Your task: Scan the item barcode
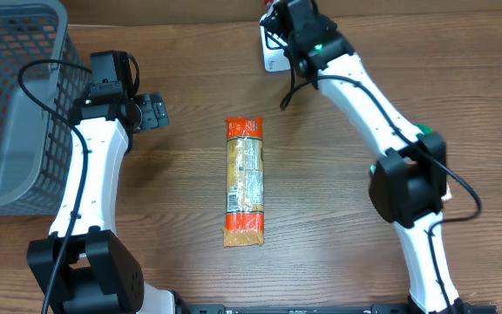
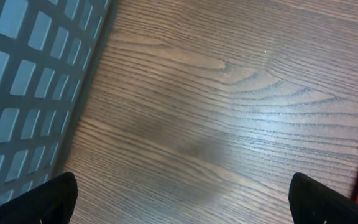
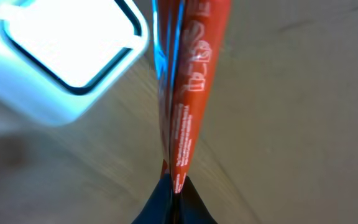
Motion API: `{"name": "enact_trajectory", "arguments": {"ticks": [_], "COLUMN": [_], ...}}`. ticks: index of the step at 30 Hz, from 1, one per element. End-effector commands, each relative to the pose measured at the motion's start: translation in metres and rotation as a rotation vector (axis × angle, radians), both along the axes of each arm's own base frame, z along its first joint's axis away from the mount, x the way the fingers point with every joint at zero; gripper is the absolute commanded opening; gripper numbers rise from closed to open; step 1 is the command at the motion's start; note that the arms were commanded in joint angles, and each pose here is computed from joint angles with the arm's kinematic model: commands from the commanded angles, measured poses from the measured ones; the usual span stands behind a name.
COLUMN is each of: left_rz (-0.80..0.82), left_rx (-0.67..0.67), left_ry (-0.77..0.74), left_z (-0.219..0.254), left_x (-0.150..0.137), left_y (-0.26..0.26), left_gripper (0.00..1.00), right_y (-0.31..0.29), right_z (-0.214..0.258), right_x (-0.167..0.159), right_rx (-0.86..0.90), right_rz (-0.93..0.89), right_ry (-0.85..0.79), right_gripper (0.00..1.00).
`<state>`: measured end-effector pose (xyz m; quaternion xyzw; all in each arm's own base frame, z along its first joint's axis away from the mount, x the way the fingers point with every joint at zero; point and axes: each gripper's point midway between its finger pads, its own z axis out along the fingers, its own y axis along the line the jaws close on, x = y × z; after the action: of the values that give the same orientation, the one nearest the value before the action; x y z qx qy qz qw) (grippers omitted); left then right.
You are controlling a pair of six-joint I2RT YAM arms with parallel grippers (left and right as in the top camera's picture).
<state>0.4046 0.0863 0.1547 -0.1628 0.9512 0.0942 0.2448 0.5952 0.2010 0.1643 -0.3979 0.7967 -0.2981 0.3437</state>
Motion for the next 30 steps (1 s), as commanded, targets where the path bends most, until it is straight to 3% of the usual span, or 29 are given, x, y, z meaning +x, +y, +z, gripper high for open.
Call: {"name": "enact_trajectory", "arguments": {"ticks": [1, 14, 30], "left_rz": [0.003, 0.003, 0.004], "left_rx": [0.006, 0.006, 0.006], "left_ry": [-0.014, -0.015, -0.015], "left_z": [0.005, 0.006, 0.006], "left_x": [0.003, 0.003, 0.003], "left_y": [0.001, 0.001, 0.001], "left_gripper": [1.00, 1.00, 1.00], "right_y": [-0.019, -0.015, -0.006], "right_z": [-0.011, -0.085, -0.086], "right_x": [0.011, 0.025, 0.020], "right_rx": [-0.185, -0.271, -0.285], "right_rz": [-0.075, -0.075, -0.091], "right_ry": [-0.046, -0.017, -0.035], "right_gripper": [0.04, 0.04, 0.04]}}
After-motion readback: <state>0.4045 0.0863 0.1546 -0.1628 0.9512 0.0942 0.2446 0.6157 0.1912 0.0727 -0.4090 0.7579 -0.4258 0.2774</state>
